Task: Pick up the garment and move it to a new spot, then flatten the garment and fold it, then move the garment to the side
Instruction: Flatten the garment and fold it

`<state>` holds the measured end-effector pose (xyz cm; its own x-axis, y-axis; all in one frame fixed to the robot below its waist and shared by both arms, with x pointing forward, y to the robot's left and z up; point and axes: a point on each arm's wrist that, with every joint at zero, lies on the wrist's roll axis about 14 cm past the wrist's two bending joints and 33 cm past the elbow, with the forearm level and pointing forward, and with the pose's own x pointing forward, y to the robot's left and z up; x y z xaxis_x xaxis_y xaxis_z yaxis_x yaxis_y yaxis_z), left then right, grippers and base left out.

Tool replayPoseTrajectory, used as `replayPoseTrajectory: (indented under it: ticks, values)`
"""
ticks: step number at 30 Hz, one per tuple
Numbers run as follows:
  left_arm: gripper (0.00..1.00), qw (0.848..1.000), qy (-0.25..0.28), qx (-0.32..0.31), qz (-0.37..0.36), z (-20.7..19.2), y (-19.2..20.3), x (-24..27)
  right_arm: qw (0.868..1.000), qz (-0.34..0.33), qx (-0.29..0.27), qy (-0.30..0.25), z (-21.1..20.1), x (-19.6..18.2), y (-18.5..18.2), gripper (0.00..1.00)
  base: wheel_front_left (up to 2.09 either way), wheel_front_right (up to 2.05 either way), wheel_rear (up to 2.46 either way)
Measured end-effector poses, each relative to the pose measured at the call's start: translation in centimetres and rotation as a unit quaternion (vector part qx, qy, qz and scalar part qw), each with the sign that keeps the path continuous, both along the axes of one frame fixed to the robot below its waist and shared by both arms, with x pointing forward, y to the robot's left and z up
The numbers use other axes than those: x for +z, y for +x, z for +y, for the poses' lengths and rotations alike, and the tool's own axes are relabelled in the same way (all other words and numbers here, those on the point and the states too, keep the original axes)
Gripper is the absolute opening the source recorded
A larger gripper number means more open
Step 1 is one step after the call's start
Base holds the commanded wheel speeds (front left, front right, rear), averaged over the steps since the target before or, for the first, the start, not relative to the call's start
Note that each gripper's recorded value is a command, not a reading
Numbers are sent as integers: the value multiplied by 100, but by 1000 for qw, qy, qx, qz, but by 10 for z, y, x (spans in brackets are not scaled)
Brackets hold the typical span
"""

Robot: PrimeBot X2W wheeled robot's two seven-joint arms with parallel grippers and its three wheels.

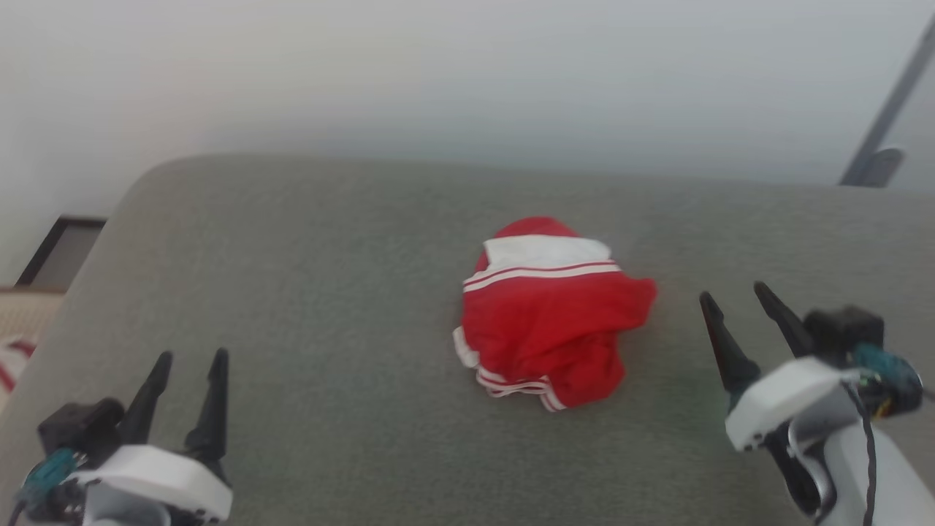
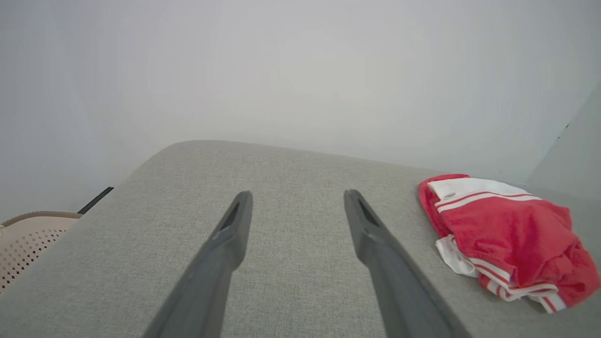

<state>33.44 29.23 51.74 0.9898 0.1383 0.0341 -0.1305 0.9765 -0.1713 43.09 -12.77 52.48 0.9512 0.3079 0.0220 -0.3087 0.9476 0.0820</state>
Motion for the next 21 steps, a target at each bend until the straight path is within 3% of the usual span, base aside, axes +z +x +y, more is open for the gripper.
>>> replayPoseTrajectory:
  ticks: [9, 19, 20, 21]
  values:
    - [100, 1000, 0, 5, 11, 3, 8, -6, 990, 117, 67, -31, 45, -43, 48, 100, 0, 0, 0]
    - [100, 999, 1, 29, 41, 18, 8, -24, 949, 281, 111, -87, 76, -123, 61, 100, 0, 0, 0]
    - [100, 999, 1, 31, 43, 19, 7, -25, 946, 290, 113, -91, 78, -127, 61, 83, 0, 0, 0]
    - [100, 999, 1, 32, 44, 20, 6, -26, 944, 296, 111, -93, 77, -129, 63, 34, 0, 0, 0]
